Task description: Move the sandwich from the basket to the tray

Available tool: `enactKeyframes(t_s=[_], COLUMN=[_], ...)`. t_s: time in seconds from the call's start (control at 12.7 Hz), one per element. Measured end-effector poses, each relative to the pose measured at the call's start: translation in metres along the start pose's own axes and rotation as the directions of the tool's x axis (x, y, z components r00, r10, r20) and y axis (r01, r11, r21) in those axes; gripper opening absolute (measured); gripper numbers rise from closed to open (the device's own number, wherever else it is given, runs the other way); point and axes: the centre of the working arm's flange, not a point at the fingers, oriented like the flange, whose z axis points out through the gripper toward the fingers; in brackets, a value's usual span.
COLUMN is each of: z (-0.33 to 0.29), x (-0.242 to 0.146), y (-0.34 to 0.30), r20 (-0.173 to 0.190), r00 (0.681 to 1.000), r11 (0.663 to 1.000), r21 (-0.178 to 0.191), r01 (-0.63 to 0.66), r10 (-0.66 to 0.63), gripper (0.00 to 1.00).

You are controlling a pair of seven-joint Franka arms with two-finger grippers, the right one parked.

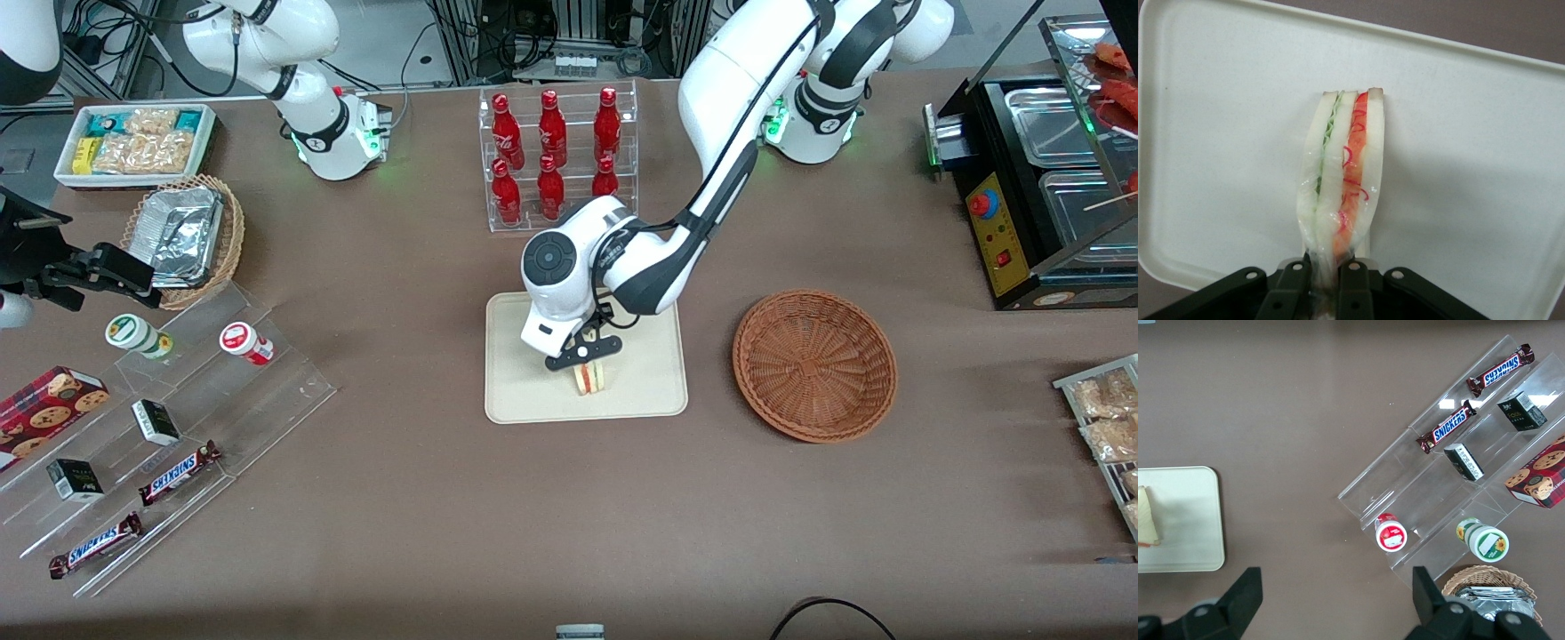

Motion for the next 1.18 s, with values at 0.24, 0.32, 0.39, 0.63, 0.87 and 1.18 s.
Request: enactKeyframes(t_s=[0.24,0.32,0.39,0.63,0.87,1.18], z=[0.002,0.0,-0.006,-0.047,-0.106,-0.153], x=[0.001,0.002,0.003,0.004,0.003,0.026], y=[0.001,0.001,0.003,-0.001,-0.02,-0.072], r20=[-0.002,-0.004,-0.009,-0.02,-0.032,0.003], r00=[1.0,1.0,1.0,1.0,0.999,0.999], r11=[1.0,1.0,1.0,1.0,1.0,0.996], r21=[-0.002,-0.005,-0.015,-0.022,-0.011,0.073], r01=[0.002,0.003,0.004,0.008,-0.022,-0.049], r10=[-0.002,-0.003,-0.004,-0.009,0.022,0.049], gripper=[0.4,0.51,0.62,0.96,1.0,1.0])
